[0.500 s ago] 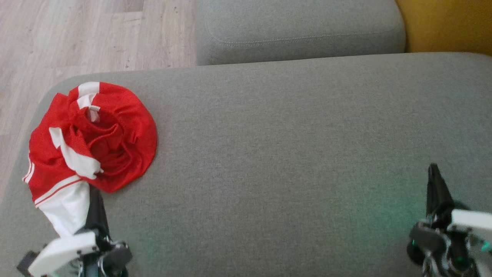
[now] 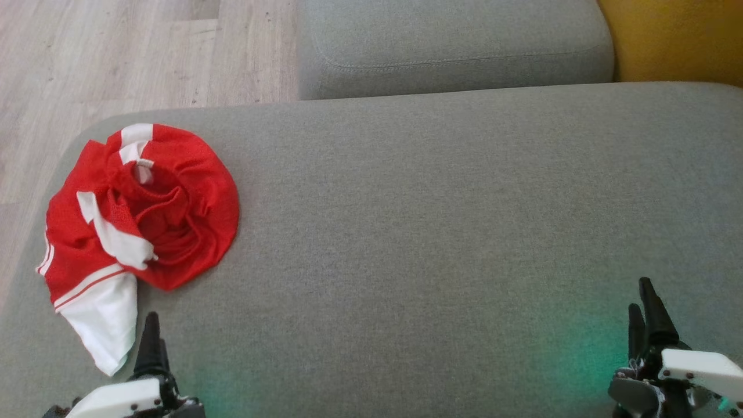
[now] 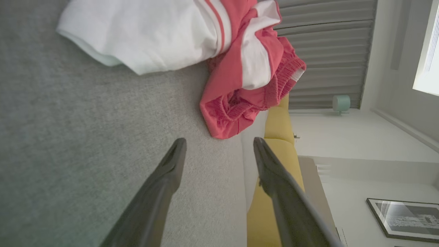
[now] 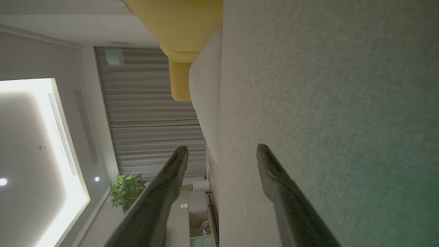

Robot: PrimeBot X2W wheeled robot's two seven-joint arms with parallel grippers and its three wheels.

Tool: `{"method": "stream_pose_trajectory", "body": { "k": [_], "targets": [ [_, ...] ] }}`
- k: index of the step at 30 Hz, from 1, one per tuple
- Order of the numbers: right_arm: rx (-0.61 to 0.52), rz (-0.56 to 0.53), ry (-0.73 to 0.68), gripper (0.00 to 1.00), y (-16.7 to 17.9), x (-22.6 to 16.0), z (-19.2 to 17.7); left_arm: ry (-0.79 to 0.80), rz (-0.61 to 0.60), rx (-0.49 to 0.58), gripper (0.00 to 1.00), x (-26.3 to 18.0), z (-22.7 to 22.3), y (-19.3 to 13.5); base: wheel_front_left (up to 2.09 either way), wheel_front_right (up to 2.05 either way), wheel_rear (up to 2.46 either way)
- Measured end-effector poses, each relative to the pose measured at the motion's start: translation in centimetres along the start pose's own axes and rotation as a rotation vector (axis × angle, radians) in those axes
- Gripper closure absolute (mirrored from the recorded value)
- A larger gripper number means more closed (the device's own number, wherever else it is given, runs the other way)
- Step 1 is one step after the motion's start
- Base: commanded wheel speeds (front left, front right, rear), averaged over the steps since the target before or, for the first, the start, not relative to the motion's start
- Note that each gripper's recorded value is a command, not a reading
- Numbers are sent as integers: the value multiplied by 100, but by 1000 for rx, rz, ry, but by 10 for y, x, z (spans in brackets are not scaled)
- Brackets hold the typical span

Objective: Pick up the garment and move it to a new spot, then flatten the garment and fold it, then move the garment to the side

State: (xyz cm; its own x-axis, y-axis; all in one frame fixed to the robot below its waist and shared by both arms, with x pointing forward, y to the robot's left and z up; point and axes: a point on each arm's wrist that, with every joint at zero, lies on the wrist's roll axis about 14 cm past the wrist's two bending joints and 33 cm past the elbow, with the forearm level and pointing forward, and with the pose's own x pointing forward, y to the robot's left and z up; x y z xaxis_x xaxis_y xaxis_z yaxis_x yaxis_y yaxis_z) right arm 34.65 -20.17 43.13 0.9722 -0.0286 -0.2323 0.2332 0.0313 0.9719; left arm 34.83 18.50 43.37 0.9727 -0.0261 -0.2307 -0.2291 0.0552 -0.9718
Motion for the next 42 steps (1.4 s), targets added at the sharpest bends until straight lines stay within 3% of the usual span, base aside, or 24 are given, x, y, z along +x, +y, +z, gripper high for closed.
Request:
{"method": "stream_pose_trajectory", "body": {
  "k": [12, 42],
  "targets": [
    [-221, 35, 17, 0, 13, 1, -9, 21, -39, 204, 0, 2, -13, -18, 0, 0, 0],
    [-614, 105, 24, 0, 27, -6, -26, 46, -93, 646, 0, -2, -44, -36, 0, 0, 0]
  ]
}}
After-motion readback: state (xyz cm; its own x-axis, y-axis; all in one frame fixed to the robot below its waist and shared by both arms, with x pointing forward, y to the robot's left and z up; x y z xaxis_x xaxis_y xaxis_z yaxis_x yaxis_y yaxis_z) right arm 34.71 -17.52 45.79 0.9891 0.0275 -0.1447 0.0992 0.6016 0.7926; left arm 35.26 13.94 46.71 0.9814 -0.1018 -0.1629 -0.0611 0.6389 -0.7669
